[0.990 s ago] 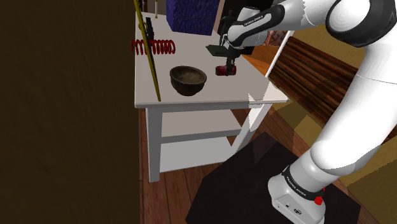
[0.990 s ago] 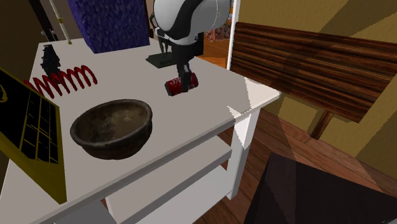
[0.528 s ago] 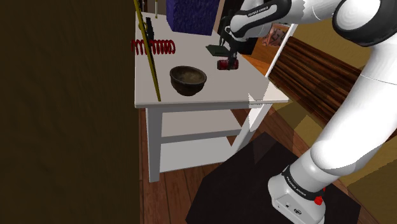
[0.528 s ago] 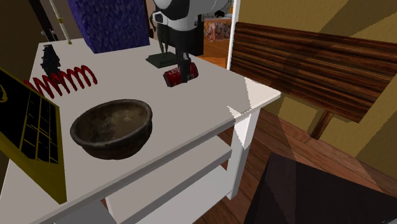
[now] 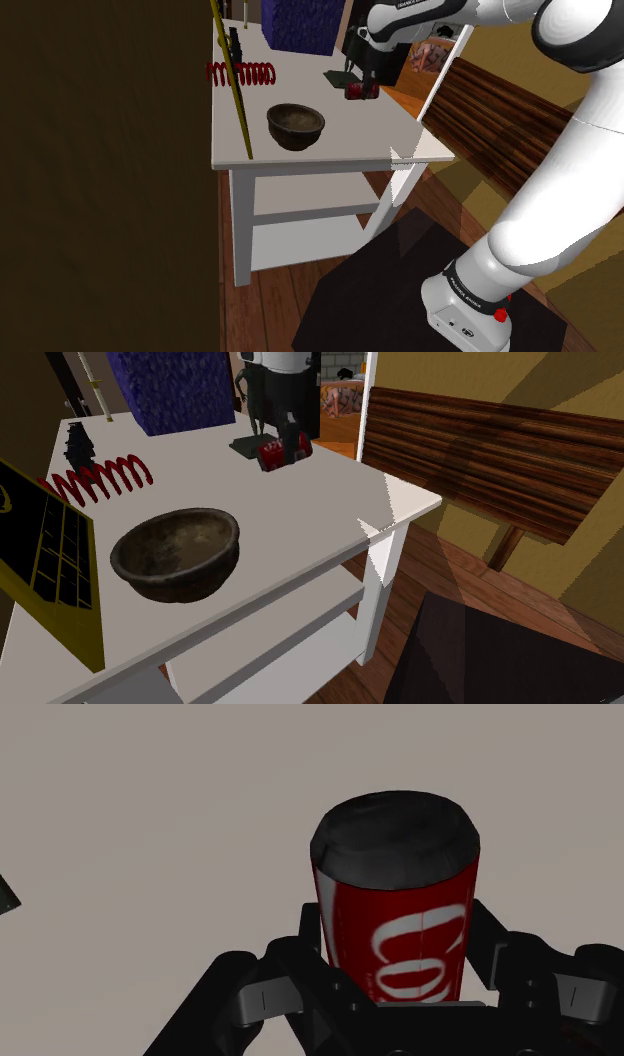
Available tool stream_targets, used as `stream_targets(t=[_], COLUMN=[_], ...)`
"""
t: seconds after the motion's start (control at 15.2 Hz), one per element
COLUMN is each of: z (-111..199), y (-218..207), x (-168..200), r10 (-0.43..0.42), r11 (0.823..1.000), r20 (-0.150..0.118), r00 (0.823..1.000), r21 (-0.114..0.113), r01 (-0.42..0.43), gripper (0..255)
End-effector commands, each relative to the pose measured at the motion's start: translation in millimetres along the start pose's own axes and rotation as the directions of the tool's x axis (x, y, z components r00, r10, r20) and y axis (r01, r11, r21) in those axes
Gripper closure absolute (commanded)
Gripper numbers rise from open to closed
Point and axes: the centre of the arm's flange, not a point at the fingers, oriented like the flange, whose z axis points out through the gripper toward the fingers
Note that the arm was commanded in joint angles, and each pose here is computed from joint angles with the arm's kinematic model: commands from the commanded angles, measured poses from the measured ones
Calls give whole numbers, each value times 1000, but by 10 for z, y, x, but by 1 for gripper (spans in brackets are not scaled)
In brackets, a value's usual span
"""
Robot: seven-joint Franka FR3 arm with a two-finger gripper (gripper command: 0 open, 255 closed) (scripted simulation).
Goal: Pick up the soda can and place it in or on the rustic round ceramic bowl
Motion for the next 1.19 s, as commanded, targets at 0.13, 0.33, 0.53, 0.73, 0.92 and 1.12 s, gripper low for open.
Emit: stream_targets(t=[0.13,0.33,0.53,0.73,0.92,1.12], z=[-217,-373,-439,-477,-515,-554], y=[24,49,-119,-381,-643,-905], x=[15,20,217,512,806,1101], r10=[0,0,0,0,0,0], r11=[1000,1000,1000,1000,1000,1000], r20=[0,0,0,0,0,0], r00=[1000,1000,1000,1000,1000,1000], r21=[0,0,0,0,0,0], r01=[0,0,0,0,0,0], gripper=[255,255,255,255,255,255])
